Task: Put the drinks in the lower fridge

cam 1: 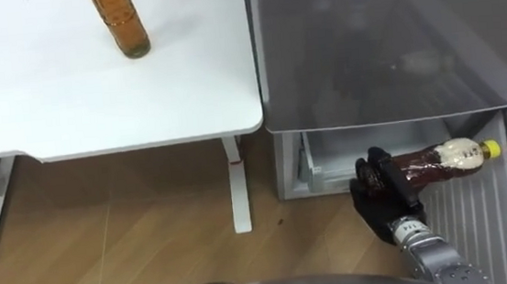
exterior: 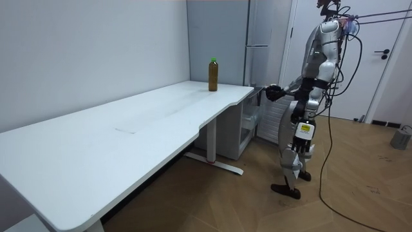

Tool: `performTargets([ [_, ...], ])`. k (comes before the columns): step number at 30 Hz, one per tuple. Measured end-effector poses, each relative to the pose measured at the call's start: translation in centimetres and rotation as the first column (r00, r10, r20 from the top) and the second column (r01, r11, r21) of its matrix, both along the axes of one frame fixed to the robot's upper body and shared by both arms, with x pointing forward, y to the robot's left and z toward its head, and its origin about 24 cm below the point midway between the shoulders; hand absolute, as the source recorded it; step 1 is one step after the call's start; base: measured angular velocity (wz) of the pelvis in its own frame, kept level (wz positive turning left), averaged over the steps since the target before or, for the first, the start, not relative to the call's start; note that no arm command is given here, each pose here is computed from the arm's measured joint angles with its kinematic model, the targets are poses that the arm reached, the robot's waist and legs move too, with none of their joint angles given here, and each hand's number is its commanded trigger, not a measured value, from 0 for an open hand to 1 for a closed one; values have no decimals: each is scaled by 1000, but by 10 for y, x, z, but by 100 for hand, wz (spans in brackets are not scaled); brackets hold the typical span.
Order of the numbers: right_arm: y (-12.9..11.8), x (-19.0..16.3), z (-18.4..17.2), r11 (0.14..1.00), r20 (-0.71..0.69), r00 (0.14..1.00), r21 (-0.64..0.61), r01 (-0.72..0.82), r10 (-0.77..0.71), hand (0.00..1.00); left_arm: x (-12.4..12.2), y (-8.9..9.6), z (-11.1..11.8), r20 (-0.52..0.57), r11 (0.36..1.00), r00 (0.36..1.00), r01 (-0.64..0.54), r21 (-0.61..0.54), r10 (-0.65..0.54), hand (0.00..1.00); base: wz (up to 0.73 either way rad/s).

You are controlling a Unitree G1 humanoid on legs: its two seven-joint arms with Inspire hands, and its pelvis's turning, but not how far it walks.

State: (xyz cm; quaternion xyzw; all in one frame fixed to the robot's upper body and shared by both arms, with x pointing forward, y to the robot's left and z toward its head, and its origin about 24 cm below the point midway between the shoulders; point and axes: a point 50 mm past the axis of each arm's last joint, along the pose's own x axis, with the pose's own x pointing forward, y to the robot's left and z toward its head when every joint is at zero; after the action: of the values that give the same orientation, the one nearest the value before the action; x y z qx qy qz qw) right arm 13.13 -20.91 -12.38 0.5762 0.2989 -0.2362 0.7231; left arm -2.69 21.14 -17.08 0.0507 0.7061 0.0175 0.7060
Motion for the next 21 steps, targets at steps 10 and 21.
performTargets([
  [10, -20, 94, 28, 997, 126, 989, -22, 80, -76, 100, 70, 13, 3, 172, 997, 984, 43, 56, -52, 0, 22],
  [21, -47, 142, 63, 989, 171, 983, -121, 84, -63, 100, 106, 35, 12, 237, 982, 965, 69, 173, -110, 0, -5],
])
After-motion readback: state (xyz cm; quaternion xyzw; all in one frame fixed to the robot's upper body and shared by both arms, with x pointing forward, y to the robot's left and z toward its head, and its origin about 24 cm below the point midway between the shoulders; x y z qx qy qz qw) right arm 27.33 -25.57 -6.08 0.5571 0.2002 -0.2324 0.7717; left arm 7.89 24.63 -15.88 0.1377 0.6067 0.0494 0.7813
